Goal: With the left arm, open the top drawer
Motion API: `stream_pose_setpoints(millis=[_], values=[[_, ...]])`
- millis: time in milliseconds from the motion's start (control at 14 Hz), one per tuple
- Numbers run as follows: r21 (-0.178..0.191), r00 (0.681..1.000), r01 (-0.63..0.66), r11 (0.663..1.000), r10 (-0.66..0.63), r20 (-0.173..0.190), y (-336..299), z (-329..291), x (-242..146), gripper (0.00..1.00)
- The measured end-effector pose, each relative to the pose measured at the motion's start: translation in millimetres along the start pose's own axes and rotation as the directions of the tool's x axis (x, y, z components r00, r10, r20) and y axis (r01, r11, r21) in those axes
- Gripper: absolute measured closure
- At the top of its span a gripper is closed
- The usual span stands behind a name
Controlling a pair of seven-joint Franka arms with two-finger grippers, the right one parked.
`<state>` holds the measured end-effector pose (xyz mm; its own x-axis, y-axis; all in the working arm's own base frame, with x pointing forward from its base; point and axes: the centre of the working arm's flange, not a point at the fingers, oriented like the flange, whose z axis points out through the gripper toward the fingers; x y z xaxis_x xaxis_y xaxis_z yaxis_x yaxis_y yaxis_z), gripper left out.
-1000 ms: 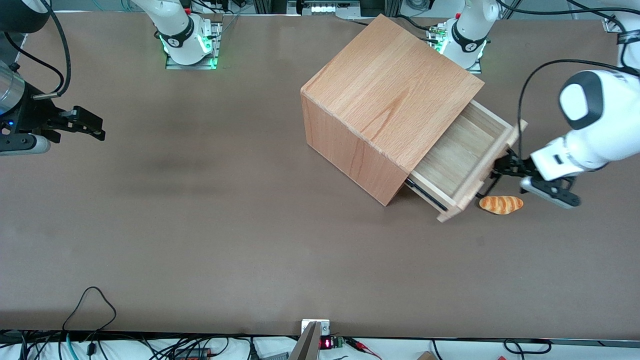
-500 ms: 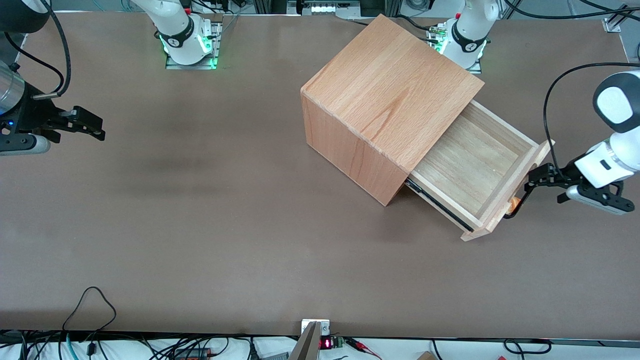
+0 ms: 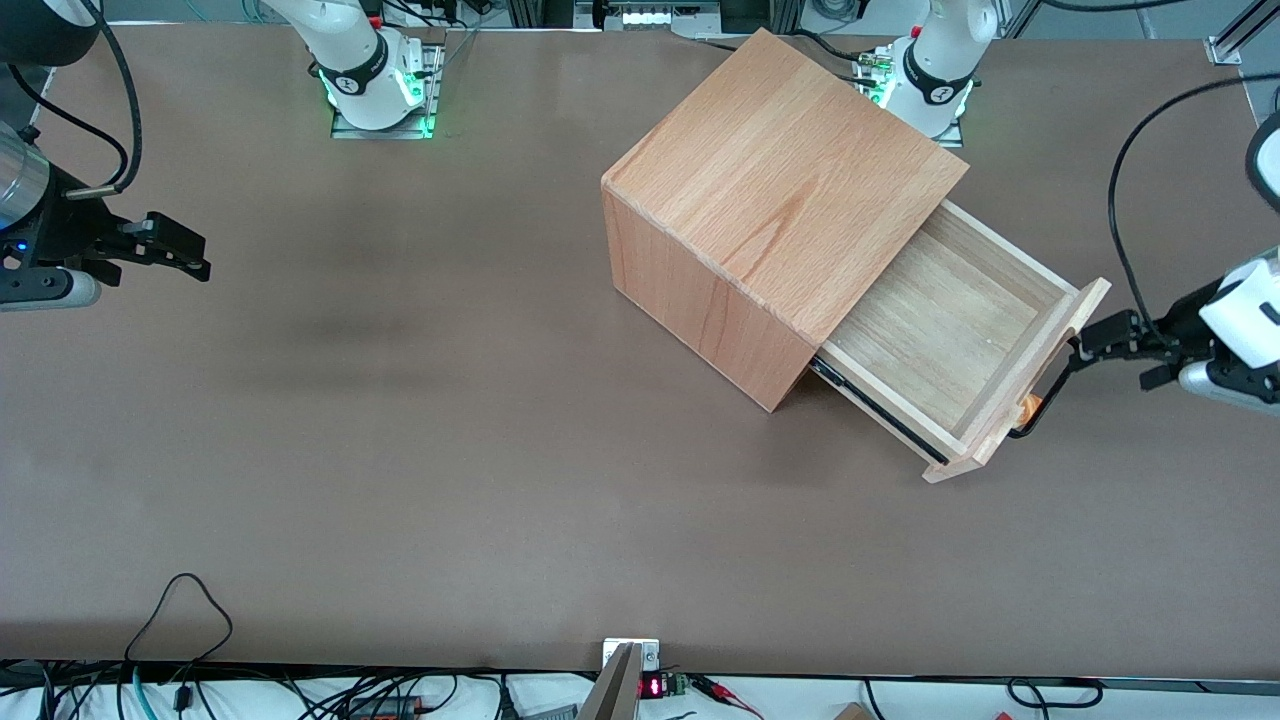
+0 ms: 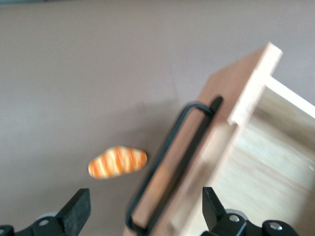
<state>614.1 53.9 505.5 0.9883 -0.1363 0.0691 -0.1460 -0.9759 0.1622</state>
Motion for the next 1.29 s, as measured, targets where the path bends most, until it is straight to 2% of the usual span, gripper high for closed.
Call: stream_pose_setpoints(millis=[143, 286, 429, 571, 786, 1286], values=[[0.047, 0.997, 0.044, 0.998, -0.047, 0.057, 23.3, -31.4, -19.1, 0.00], [0.100, 0.990, 0.093, 0.991, -0.103, 0.094, 51.6, -66.2, -43.3, 0.00], [0.145, 0.984, 0.138, 0.980, -0.153, 0.096, 70.9, -92.8, -63.9, 0.00], [0.173, 0.981, 0.155, 0.973, -0.172, 0.092, 75.5, -99.5, -74.1, 0.00], [0.175, 0.974, 0.180, 0.968, -0.200, 0.104, 63.1, -81.3, -76.6, 0.00], [0.173, 0.971, 0.204, 0.963, -0.222, 0.085, 46.5, -66.1, -77.8, 0.00]])
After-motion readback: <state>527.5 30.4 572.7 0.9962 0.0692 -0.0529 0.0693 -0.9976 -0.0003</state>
